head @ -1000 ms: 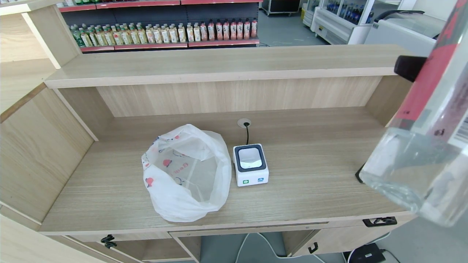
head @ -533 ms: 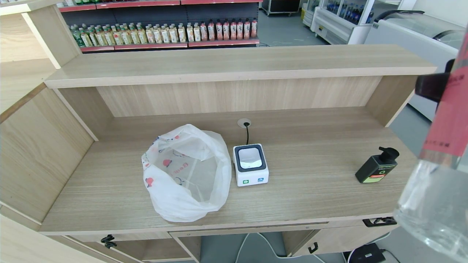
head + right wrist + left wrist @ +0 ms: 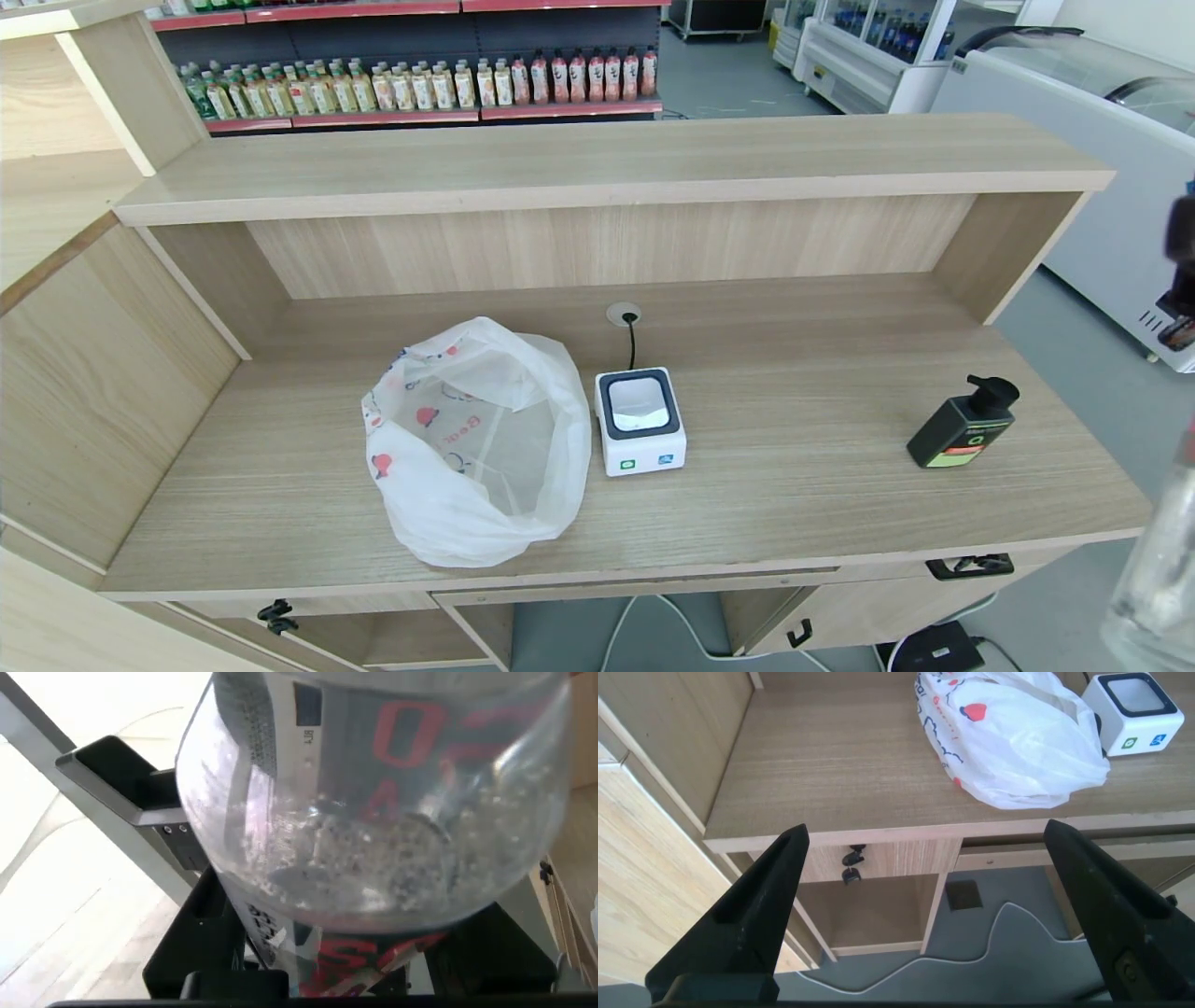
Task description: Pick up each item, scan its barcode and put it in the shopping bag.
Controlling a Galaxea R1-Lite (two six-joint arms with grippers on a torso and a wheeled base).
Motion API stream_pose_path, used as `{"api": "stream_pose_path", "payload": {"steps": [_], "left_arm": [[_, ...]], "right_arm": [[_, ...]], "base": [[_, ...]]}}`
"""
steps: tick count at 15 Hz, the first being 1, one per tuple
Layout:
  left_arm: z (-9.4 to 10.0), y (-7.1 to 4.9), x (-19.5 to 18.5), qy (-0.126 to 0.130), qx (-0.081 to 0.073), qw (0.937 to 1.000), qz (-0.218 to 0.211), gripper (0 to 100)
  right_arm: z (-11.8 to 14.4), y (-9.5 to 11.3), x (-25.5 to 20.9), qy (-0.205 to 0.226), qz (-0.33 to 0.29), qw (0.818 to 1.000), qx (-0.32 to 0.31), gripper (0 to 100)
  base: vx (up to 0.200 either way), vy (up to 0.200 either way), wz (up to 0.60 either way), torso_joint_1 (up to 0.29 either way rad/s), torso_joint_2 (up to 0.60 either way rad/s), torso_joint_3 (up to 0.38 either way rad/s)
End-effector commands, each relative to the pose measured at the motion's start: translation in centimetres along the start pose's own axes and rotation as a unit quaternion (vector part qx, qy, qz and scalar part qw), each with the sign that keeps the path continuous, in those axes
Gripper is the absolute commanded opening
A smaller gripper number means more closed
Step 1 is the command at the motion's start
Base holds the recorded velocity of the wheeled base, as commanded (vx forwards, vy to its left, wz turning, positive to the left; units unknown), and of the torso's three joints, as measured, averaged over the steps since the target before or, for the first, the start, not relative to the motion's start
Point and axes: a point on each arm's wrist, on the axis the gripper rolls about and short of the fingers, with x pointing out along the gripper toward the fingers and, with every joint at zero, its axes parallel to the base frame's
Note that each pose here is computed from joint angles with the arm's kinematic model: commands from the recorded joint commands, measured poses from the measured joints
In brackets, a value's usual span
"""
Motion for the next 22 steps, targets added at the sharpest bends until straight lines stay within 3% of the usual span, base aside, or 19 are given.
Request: {"api": "stream_pose_path", "payload": {"steps": [1,6,8,10,11,17,18,19,21,22], "left_arm": [[0.0,0.0,0.0,-0.001,0.000,1.0000,0.000,100],[0.0,0.0,0.0,-0.001,0.000,1.0000,0.000,100],[0.0,0.0,0.0,-0.001,0.000,1.0000,0.000,100],[0.0,0.0,0.0,-0.001,0.000,1.0000,0.000,100],[0.0,0.0,0.0,-0.001,0.000,1.0000,0.000,100],[0.0,0.0,0.0,-0.001,0.000,1.0000,0.000,100],[0.0,0.0,0.0,-0.001,0.000,1.0000,0.000,100],[0.0,0.0,0.0,-0.001,0.000,1.0000,0.000,100],[0.0,0.0,0.0,-0.001,0.000,1.0000,0.000,100],[0.0,0.0,0.0,-0.001,0.000,1.0000,0.000,100]], "right_arm": [[0.0,0.3,0.1,0.001,0.003,1.000,-0.002,0],[0.0,0.5,-0.3,-0.002,-0.006,1.000,-0.005,0],[0.4,-0.5,-2.3,-0.017,-0.067,0.997,-0.020,0],[-1.2,-2.3,-7.9,-0.027,-0.207,0.974,-0.086,0],[-1.8,-2.3,-9.3,-0.027,-0.244,0.964,-0.101,0],[-3.1,-3.3,-10.6,-0.075,-0.369,0.913,-0.159,0],[-3.7,-3.6,-10.5,-0.075,-0.404,0.895,-0.177,0],[-4.6,-4.1,-10.2,-0.071,-0.467,0.863,-0.180,0],[-6.7,-4.5,-8.4,-0.040,-0.639,0.759,-0.120,0],[-7.4,-4.2,-7.8,-0.050,-0.648,0.753,-0.104,0]], "base": [[0.000,0.000,0.00,0.000,0.00,0.000],[0.000,0.000,0.00,0.000,0.00,0.000],[0.000,0.000,0.00,0.000,0.00,0.000],[0.000,0.000,0.00,0.000,0.00,0.000],[0.000,0.000,0.00,0.000,0.00,0.000],[0.000,0.000,0.00,0.000,0.00,0.000],[0.000,0.000,0.00,0.000,0.00,0.000],[0.000,0.000,0.00,0.000,0.00,0.000],[0.000,0.000,0.00,0.000,0.00,0.000],[0.000,0.000,0.00,0.000,0.00,0.000]]}}
